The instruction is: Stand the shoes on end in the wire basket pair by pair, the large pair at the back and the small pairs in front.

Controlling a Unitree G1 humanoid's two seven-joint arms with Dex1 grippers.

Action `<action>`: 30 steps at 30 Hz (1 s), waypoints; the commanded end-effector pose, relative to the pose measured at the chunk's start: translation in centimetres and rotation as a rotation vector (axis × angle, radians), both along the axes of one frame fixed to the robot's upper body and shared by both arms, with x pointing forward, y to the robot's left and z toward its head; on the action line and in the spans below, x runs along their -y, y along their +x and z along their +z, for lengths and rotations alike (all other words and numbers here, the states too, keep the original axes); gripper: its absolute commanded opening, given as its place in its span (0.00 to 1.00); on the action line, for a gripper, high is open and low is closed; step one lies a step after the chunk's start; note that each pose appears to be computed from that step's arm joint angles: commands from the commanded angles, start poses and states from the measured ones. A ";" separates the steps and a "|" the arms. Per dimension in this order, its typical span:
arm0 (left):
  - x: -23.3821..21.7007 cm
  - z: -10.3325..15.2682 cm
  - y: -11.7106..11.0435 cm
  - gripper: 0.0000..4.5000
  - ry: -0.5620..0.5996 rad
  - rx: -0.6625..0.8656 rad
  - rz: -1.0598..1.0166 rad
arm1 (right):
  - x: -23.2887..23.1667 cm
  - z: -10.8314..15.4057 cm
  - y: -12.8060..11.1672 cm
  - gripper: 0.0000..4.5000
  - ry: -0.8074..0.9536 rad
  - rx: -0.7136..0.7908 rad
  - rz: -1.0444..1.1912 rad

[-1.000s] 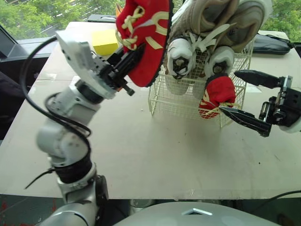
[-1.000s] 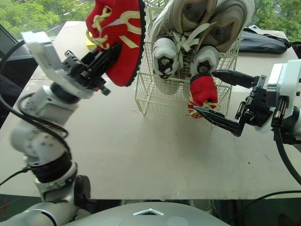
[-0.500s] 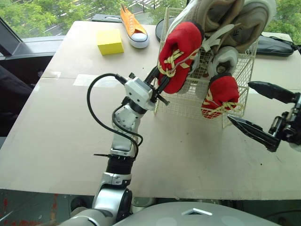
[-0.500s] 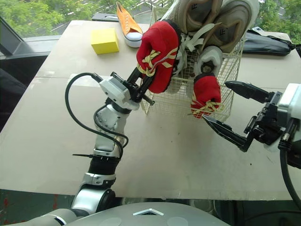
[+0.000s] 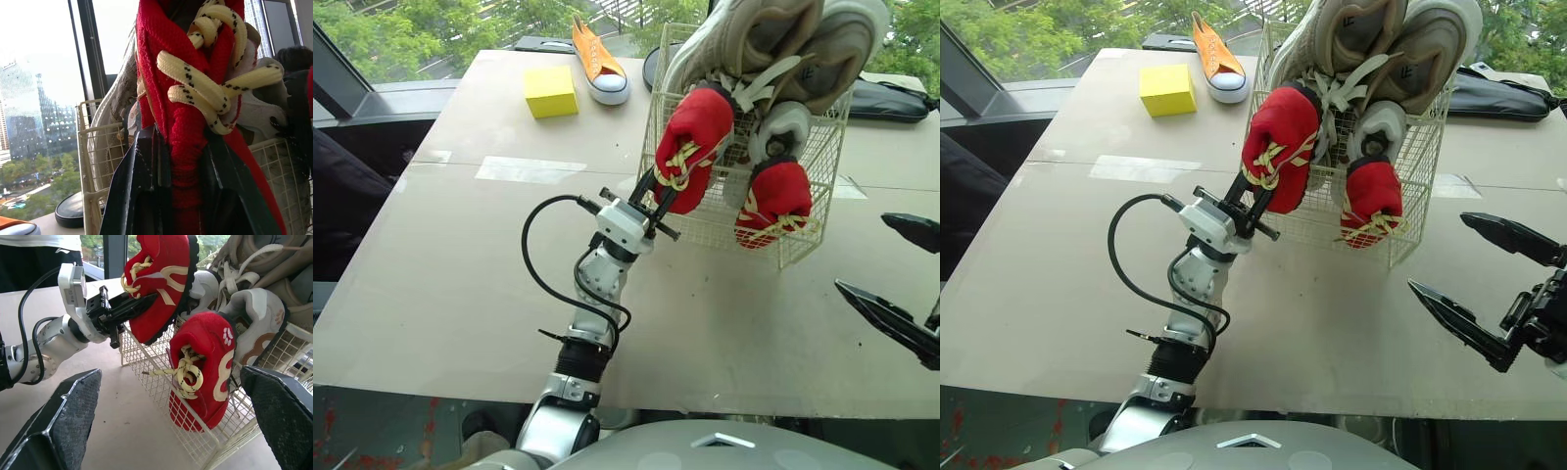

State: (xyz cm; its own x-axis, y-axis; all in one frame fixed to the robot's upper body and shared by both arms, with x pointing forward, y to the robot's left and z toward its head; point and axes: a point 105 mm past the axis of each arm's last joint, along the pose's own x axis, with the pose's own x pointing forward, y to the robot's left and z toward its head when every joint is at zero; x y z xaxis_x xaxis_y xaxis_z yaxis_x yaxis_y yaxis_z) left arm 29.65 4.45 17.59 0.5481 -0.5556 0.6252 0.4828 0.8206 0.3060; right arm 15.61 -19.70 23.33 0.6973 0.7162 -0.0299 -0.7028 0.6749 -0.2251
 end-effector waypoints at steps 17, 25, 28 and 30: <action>-3.9 -2.8 -2.5 0.98 0.131 -0.246 -0.072 | -0.8 0.2 1.3 1.00 0.024 0.016 0.099; -8.9 -2.3 -5.4 0.98 0.205 -0.591 -0.318 | -0.5 -0.4 1.8 1.00 0.019 0.007 0.087; -11.2 -1.8 -6.4 0.98 0.295 -0.679 -0.346 | 0.8 -1.3 1.4 1.00 -0.025 -0.026 0.049; -12.7 -1.7 -7.0 0.98 0.320 -0.768 -0.365 | 1.8 -2.1 0.8 1.00 -0.054 -0.065 0.024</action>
